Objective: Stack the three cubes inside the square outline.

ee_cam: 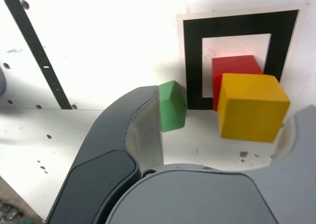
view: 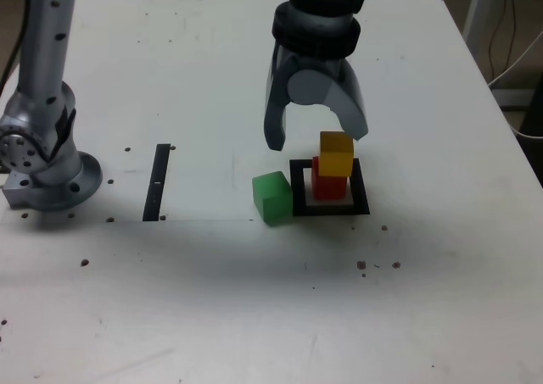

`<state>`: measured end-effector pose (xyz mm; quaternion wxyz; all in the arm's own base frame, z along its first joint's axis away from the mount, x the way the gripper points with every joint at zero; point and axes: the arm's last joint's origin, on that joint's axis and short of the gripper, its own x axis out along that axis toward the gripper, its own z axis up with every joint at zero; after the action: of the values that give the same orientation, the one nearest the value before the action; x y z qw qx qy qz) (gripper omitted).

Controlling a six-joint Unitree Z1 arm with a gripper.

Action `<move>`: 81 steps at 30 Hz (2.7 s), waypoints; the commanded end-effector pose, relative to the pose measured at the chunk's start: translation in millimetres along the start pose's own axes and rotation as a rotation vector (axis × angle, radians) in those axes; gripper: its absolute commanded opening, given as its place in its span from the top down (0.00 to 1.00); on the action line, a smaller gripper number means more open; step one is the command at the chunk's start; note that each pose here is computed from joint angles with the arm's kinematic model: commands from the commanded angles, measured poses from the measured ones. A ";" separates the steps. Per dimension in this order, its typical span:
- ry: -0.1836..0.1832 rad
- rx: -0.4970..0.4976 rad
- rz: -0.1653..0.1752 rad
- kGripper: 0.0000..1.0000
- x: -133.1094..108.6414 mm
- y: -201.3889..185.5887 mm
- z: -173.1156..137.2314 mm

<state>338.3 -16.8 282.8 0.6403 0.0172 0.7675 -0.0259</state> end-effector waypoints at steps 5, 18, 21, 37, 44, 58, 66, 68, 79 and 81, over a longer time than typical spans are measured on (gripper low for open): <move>-0.008 -0.006 -0.007 0.00 5.6 -3.8 -25.0; -0.008 0.037 -0.025 0.00 22.5 -24.2 -56.4; -0.007 0.046 -0.024 0.00 24.8 -26.1 -57.9; -0.004 0.068 -0.021 0.00 26.5 -27.1 -62.2; -0.003 -0.022 -0.023 0.00 25.6 -27.2 -63.4; 0.078 -0.191 -0.030 0.00 36.7 -27.5 -67.1; 0.084 -0.210 -0.028 0.00 39.7 -27.9 -59.2; 0.087 -0.213 -0.029 0.00 40.6 -27.9 -56.7; 0.116 -0.220 -0.037 0.01 55.1 -26.6 -40.8; 0.122 -0.219 -0.039 0.01 57.4 -25.7 -38.6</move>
<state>286.2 -41.3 237.0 0.5932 -0.0655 0.8010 0.0470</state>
